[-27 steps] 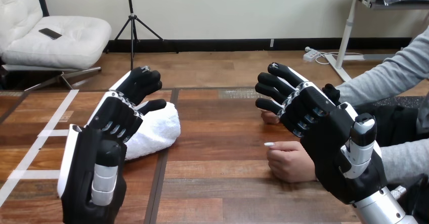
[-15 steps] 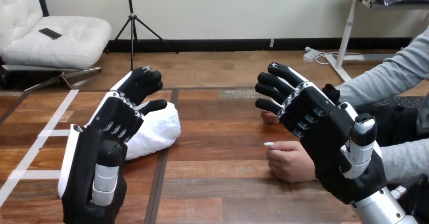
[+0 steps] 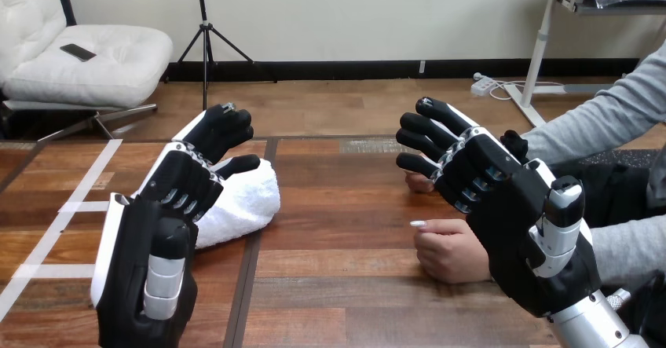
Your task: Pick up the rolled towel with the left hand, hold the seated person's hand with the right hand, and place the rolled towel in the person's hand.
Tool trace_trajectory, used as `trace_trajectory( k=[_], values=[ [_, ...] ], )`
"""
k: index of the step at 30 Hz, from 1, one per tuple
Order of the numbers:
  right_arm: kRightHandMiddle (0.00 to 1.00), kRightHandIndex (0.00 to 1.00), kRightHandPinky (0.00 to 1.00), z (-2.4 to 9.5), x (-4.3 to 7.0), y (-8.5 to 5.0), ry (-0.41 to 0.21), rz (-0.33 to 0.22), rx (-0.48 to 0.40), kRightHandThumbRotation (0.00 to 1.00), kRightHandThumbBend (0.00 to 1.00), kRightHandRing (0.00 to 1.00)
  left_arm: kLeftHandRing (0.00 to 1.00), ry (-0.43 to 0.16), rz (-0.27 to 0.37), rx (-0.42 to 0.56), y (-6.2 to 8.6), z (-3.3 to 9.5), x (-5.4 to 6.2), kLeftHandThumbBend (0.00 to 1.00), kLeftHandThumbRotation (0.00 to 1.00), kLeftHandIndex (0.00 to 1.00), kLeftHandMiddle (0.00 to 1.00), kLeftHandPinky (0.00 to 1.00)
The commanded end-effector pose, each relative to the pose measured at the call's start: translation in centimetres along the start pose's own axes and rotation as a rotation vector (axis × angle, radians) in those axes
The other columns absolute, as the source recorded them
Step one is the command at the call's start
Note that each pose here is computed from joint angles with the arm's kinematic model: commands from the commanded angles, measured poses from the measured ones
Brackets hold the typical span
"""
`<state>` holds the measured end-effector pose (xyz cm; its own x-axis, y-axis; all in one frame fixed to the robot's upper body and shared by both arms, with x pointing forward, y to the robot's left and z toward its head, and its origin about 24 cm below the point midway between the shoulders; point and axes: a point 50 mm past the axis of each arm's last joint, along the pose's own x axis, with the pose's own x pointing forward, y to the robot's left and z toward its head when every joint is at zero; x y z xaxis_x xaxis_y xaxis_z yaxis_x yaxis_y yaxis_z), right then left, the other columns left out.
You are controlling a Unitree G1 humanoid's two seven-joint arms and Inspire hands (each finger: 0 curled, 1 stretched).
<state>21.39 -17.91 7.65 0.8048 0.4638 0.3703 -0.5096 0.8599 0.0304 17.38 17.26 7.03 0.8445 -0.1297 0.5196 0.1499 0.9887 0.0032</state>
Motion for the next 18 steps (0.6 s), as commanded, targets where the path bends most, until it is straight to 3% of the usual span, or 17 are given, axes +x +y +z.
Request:
trace_trajectory(
  k=[1, 8, 18],
  values=[
    [0.9, 0.9, 0.88, 1.4, 1.5, -0.4, -0.081, 0.021, -0.041, 1.0, 1.0, 0.91, 0.85, -0.047, 0.008, -0.007, -0.3, 0.3, 0.9, 0.84, 0.95, 0.83, 0.84, 0.75],
    [0.9, 0.9, 0.88, 1.4, 1.5, -0.4, -0.081, 0.02, -0.041, 1.0, 1.0, 0.91, 0.85, -0.045, 0.007, 0.02, -0.2, 0.2, 1.2, 0.84, 0.94, 0.83, 0.84, 0.75],
    [0.9, 0.9, 0.88, 1.3, 1.6, -0.4, -0.077, 0.017, -0.041, 1.0, 1.0, 0.91, 0.86, -0.034, -0.025, 0.154, 0.4, 0.1, 2.4, 0.89, 0.93, 0.85, 0.86, 0.76]
  ],
)
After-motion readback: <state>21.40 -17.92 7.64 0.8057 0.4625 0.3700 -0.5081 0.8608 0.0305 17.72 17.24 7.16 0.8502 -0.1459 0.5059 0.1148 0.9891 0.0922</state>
